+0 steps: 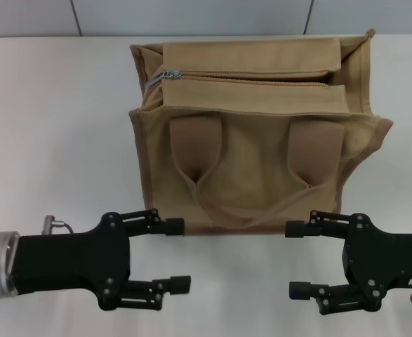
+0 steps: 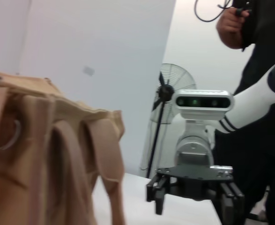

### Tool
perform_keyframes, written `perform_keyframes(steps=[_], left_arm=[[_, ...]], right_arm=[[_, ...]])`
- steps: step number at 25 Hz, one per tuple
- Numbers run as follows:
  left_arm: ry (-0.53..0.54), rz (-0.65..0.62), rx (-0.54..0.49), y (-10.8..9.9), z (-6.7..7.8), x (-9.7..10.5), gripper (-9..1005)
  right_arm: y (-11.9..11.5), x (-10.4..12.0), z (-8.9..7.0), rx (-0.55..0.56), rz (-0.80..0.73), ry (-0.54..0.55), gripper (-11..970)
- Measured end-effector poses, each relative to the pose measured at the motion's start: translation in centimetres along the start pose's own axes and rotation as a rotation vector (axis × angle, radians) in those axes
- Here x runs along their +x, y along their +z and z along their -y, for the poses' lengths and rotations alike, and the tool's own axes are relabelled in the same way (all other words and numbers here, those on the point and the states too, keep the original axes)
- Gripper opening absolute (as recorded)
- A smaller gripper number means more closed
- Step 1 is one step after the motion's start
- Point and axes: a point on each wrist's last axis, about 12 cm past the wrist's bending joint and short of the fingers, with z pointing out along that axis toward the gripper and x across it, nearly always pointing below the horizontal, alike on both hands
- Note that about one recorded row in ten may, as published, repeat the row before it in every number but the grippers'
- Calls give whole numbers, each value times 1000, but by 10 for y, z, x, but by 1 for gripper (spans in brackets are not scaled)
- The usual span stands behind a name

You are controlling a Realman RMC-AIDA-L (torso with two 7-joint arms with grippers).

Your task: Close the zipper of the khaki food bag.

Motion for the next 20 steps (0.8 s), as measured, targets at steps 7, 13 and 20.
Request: perform_keyframes(steps=[7, 13, 20], left_arm=[[32, 84, -201, -41, -2, -3, 813], [83, 154, -462, -70, -9, -3, 813], [98, 140, -503, -69, -19, -5, 813]], right_arm=[[0, 0, 0, 1, 1, 1, 817], [-1, 0, 0, 3, 2, 2, 817], [-1, 0, 0, 5, 3, 3, 818]])
